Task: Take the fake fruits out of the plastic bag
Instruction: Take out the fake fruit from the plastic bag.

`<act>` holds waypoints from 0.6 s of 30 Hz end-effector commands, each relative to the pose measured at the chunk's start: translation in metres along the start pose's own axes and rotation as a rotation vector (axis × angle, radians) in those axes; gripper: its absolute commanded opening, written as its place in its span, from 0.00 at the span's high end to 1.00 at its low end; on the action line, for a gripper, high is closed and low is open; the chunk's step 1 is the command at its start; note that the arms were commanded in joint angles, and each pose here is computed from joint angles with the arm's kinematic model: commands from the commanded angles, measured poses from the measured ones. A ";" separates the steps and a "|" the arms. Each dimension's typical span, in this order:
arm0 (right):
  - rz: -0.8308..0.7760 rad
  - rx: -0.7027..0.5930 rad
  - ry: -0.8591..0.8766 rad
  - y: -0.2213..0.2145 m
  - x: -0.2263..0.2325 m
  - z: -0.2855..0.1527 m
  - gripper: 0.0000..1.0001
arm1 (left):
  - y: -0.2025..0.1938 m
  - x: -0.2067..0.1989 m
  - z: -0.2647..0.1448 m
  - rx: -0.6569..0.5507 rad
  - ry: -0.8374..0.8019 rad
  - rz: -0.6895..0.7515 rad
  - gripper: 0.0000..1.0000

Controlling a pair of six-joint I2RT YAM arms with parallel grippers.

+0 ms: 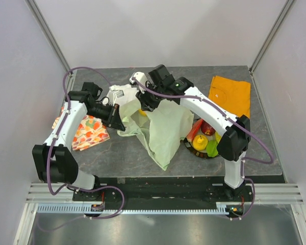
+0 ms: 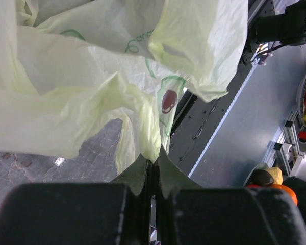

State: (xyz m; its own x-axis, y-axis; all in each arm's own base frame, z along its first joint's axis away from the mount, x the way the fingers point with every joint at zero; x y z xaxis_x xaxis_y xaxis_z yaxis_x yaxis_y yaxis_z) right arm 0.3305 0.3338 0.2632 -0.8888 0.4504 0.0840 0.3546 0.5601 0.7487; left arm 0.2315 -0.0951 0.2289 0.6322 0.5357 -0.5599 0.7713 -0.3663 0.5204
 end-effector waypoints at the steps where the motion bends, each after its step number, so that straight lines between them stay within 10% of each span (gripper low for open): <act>1: -0.024 0.012 0.086 -0.010 0.019 0.014 0.61 | 0.010 -0.006 -0.001 -0.026 -0.047 -0.017 0.98; 5: -0.010 0.025 0.051 -0.012 0.014 0.020 0.63 | 0.012 -0.004 -0.001 -0.025 -0.049 -0.022 0.98; 9: -0.044 -0.047 -0.183 0.013 -0.010 -0.005 0.15 | 0.012 -0.005 -0.003 -0.023 -0.049 -0.024 0.98; 18: -0.138 -0.125 0.144 0.027 0.051 -0.035 0.41 | 0.006 -0.003 -0.003 -0.028 -0.050 -0.040 0.99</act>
State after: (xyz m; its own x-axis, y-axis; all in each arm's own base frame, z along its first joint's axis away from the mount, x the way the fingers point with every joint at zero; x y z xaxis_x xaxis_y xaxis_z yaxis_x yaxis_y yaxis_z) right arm 0.3185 0.3364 0.2786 -0.9050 0.4253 0.0095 0.2745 0.5667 0.7769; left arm 0.2349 -0.0962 0.2266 0.6095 0.5254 -0.5937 0.7912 -0.3554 0.4977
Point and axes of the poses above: each gripper's point midway between its finger pads, its own z axis out along the fingers, its own x axis along the line the jaws close on, y = z × x, the point moved 6 cm from there along -z, back along the fingers, and after that the axes turned 4 degrees about z, right-handed, at the moved point
